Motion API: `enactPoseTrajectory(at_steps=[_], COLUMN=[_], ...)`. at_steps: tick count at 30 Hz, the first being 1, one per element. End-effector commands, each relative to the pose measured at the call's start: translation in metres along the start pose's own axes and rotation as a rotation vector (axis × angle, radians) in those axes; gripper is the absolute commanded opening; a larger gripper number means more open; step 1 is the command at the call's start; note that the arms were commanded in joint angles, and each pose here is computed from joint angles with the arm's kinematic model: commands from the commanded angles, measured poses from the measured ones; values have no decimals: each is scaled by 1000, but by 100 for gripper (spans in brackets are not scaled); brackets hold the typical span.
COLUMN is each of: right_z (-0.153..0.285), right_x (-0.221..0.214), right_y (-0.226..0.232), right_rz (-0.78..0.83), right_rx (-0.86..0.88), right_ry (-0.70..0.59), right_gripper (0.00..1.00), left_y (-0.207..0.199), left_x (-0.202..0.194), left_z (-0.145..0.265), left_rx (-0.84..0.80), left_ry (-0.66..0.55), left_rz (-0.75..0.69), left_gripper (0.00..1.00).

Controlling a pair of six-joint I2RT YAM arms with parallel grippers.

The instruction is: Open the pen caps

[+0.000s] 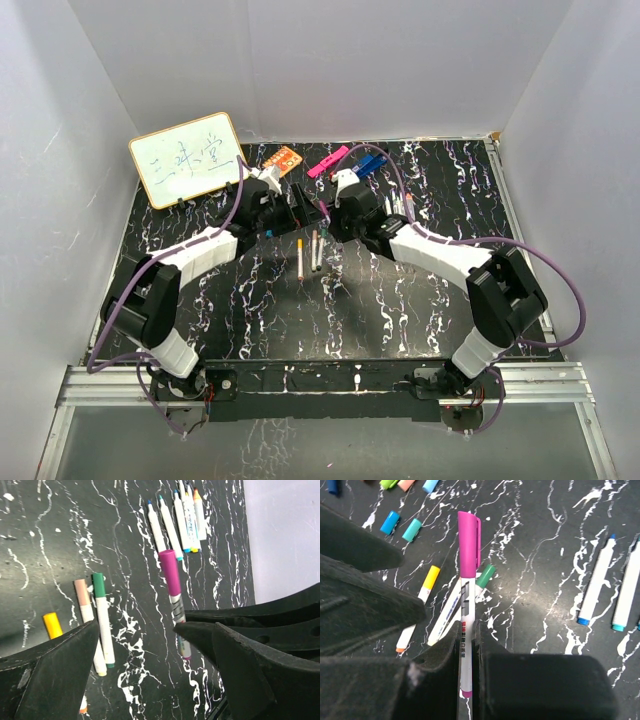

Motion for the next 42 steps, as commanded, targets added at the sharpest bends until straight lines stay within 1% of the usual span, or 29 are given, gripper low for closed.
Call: enactPoseTrajectory(at_steps=[1, 9, 16, 19, 32, 41, 42], right_z=[11, 22, 32, 33, 34, 34, 33], right_x=[16, 19, 19, 19, 20, 23, 23], right_y=[12, 20, 25, 25, 27, 29, 29], right_rz=[15, 35, 55, 58, 71, 73, 73], right_rx=[113, 203, 252, 261, 278, 287, 288], right_ry=[-71, -97, -117, -118, -129, -138, -138], right_gripper=[0, 0, 0, 0, 0, 0, 0], left_y=[-24, -30, -30, -32, -38, -37, -38], left_x=[19, 18, 20, 21, 27, 24, 24], left_z=[0, -8, -12, -13, -12, -12, -12], left_rx=[-84, -99, -105, -115, -143, -148, -150], left_ry=[-67, -63, -69, -76, -106, -100, -100], left_rz=[-17, -18, -7, 0, 17, 25, 24], left_gripper=[93, 90, 82, 77, 51, 38, 34])
Point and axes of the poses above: each gripper's point midway between its finger pads, its own z axis back along the fingers, its own y axis along the line the jaws close on, x = y × z, the point moved 8 cm from there along z, back along the fingers, and after that the axes turned 8 degrees about -z, right-handed, at the moved point
